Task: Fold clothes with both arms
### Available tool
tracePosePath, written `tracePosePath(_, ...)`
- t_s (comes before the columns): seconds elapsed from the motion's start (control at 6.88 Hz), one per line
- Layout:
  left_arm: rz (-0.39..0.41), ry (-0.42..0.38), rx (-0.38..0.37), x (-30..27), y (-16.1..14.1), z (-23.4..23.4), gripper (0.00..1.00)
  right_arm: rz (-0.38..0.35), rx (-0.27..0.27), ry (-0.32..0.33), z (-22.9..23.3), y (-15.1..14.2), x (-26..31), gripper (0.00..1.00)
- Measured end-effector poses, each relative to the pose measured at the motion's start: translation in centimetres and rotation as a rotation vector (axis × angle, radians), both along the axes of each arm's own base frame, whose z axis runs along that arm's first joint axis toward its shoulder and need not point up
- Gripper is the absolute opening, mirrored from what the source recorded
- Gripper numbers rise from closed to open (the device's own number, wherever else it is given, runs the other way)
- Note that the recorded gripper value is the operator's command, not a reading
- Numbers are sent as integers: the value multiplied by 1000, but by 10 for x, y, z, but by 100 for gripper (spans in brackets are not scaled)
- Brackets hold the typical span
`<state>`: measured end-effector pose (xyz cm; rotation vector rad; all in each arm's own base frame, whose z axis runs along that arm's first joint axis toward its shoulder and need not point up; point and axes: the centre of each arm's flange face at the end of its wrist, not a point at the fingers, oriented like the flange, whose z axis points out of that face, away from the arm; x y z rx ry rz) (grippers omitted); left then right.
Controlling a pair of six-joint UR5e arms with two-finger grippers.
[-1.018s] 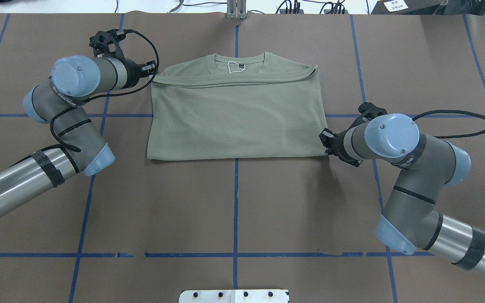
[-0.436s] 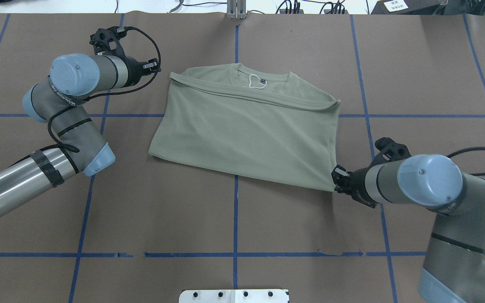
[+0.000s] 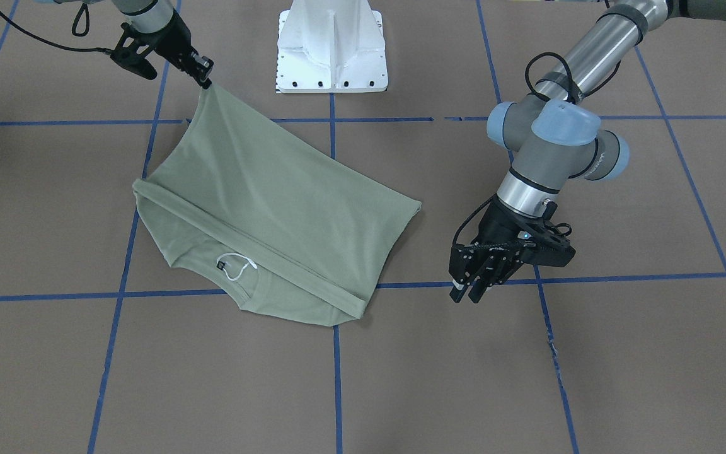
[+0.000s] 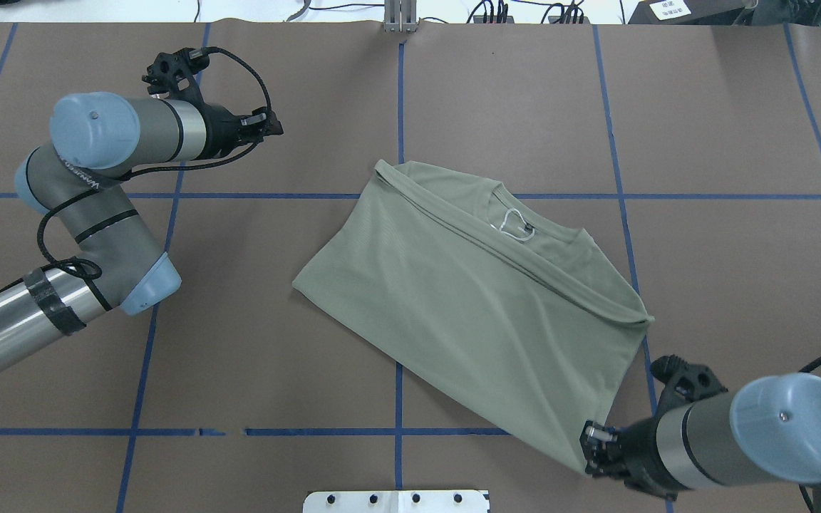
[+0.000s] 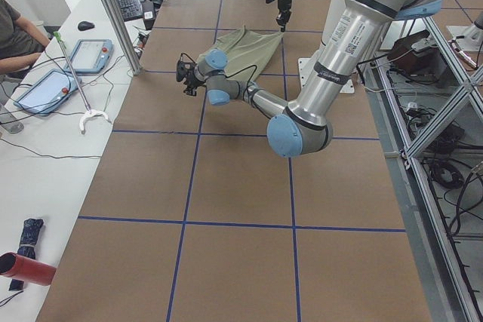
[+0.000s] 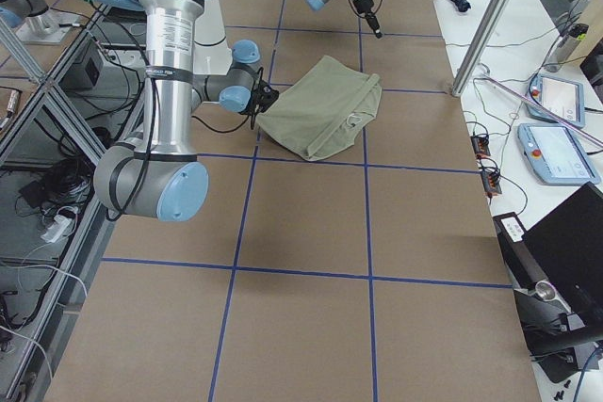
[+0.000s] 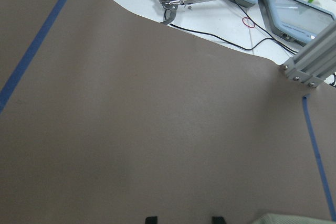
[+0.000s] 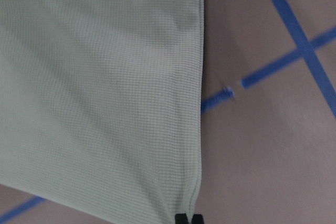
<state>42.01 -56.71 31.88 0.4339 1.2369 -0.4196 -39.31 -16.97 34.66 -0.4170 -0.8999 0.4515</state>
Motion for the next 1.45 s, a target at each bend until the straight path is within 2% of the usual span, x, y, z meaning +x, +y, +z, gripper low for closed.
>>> tracePosePath(0.15, 33, 61, -32, 0, 19, -12, 50, -71, -25, -2, -4, 33, -8, 100)
tracePosePath(0.29, 66, 111, -65, 4, 46, -20, 53, -105, -41, 7, -2, 53, -12, 100)
tracePosePath(0.44, 96, 156, -106, 8, 78, -24, 57, -106, -48, 16, 0, 57, -14, 100)
tracePosePath(0.58, 131, 185, -161, 16, 112, -27, 59, -64, -47, 18, 1, 43, -11, 100)
tracePosePath(0.73, 158, 188, -226, 32, 145, -31, 59, 16, -41, 14, 0, 13, -2, 100)
tracePosePath(1.02, 159, 113, -309, 89, 206, -24, 58, 182, -8, -22, -11, -62, 17, 100)
tracePosePath(1.16, 165, 79, -323, 109, 223, -20, 58, 224, 26, -40, -17, -92, 14, 100)
tracePosePath(1.45, 162, 43, -333, 122, 229, -17, 57, 264, 57, -49, -22, -125, 4, 100)
